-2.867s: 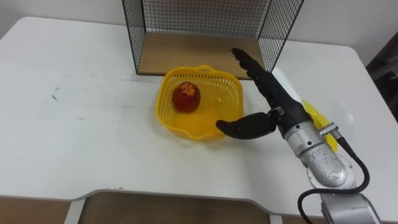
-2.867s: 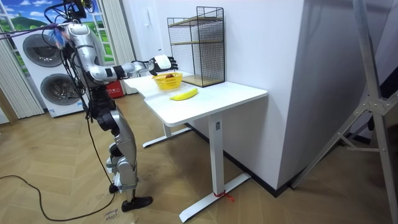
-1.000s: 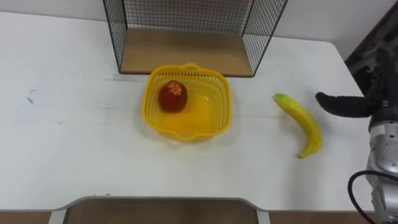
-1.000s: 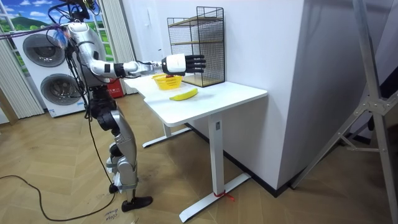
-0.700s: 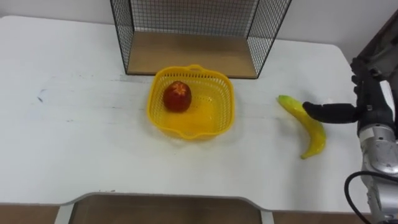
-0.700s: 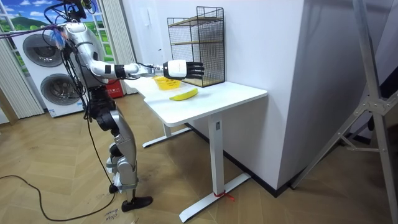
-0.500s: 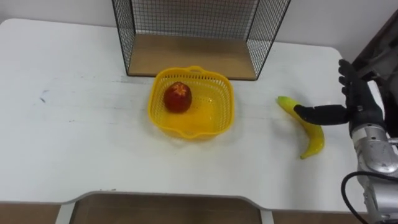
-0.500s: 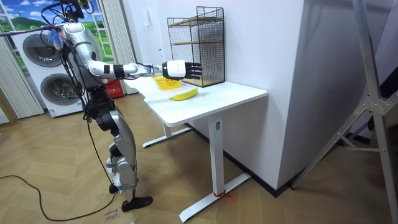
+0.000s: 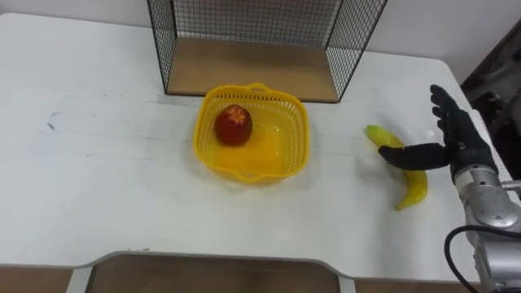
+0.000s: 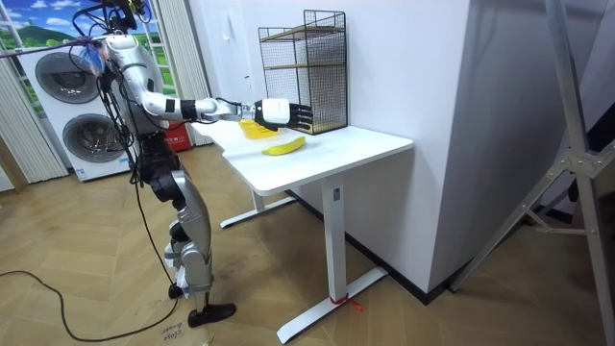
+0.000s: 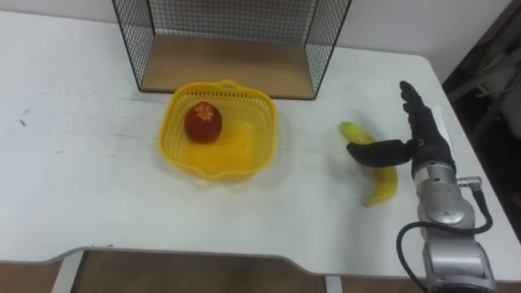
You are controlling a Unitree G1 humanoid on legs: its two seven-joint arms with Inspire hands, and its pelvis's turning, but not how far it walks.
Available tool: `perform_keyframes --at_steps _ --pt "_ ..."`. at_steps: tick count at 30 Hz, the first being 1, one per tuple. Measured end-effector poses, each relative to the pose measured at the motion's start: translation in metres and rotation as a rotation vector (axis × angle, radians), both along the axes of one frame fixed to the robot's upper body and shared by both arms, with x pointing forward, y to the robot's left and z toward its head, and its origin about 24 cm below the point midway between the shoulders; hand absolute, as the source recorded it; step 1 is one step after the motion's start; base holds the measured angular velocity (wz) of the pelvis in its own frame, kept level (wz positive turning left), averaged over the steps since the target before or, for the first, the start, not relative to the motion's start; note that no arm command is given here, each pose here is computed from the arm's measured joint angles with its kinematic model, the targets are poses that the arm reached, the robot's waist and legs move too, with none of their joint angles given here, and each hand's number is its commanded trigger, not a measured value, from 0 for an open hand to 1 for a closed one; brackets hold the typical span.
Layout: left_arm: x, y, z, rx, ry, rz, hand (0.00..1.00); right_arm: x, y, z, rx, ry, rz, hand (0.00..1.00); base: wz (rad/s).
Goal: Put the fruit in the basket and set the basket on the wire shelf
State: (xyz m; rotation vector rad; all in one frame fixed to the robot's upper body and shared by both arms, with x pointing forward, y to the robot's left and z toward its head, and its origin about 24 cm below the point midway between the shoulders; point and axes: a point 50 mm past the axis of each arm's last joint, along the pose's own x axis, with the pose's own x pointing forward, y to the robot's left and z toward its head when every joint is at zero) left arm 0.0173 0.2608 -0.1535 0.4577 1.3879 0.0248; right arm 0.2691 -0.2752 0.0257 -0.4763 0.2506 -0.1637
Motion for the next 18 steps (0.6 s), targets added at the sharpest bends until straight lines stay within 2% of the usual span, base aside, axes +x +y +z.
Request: perform_keyframes --at_steps 15,18 --pt "-0.006 0.001 0.000 -0.009 0.024 0.009 0.00 -0.012 -0.007 -0.032 0.050 0.193 0.015 0.00 0.03" --pt "-0.005 0.001 0.000 -0.008 0.026 0.012 0.00 -0.012 -0.008 -0.034 0.020 0.218 0.029 0.00 0.00"
